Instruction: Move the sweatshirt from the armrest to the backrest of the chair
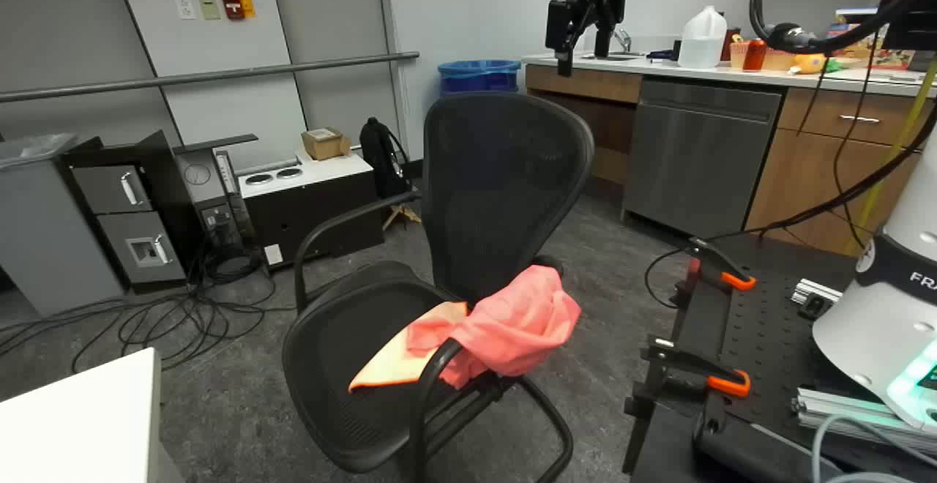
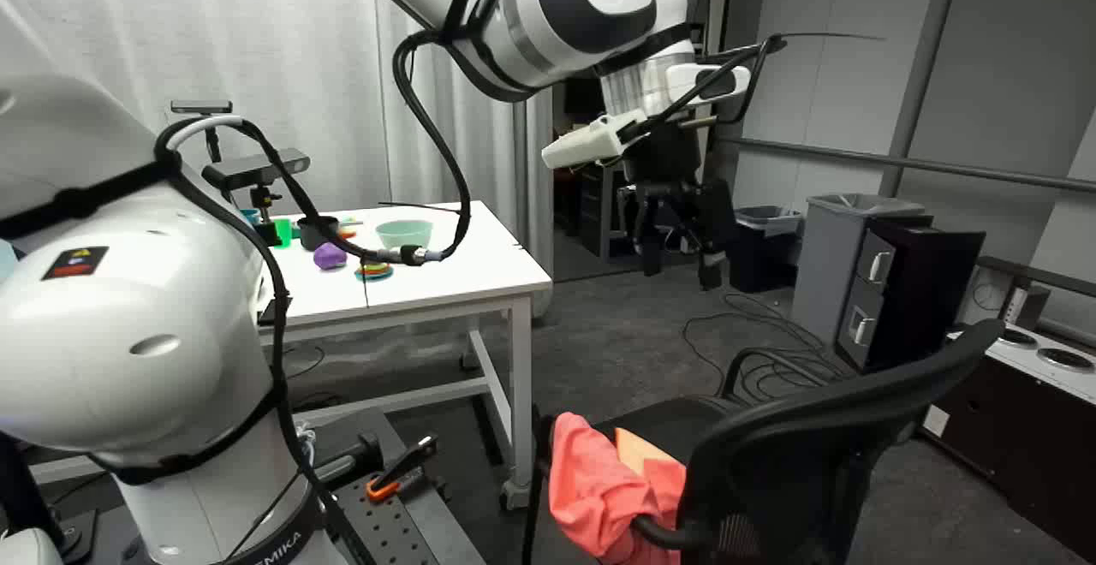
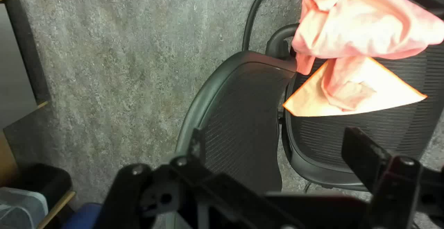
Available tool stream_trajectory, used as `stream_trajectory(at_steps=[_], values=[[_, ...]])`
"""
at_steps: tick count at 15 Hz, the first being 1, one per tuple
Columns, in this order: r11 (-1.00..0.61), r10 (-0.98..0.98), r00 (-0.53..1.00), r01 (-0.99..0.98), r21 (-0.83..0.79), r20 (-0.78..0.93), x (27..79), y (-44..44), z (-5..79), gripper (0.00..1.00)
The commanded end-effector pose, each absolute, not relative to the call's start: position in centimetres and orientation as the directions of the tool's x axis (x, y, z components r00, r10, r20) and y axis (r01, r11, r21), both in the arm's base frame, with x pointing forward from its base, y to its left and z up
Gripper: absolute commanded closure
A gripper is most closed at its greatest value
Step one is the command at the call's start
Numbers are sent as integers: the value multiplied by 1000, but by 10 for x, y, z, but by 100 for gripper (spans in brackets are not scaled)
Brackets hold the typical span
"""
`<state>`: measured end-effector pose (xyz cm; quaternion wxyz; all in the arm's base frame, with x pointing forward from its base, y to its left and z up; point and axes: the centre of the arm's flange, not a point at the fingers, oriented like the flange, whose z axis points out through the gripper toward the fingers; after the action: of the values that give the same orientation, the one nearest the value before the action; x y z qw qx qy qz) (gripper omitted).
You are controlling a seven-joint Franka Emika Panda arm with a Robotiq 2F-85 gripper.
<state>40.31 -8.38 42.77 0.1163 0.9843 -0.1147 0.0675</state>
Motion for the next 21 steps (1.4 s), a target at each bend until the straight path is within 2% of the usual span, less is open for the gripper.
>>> stream_trajectory(at_steps=[1,21], values=[[-947,-210,965,-241,214,159,403,-84,428,0],[-958,-192,972,-216,191,135,415,-71,416,0]])
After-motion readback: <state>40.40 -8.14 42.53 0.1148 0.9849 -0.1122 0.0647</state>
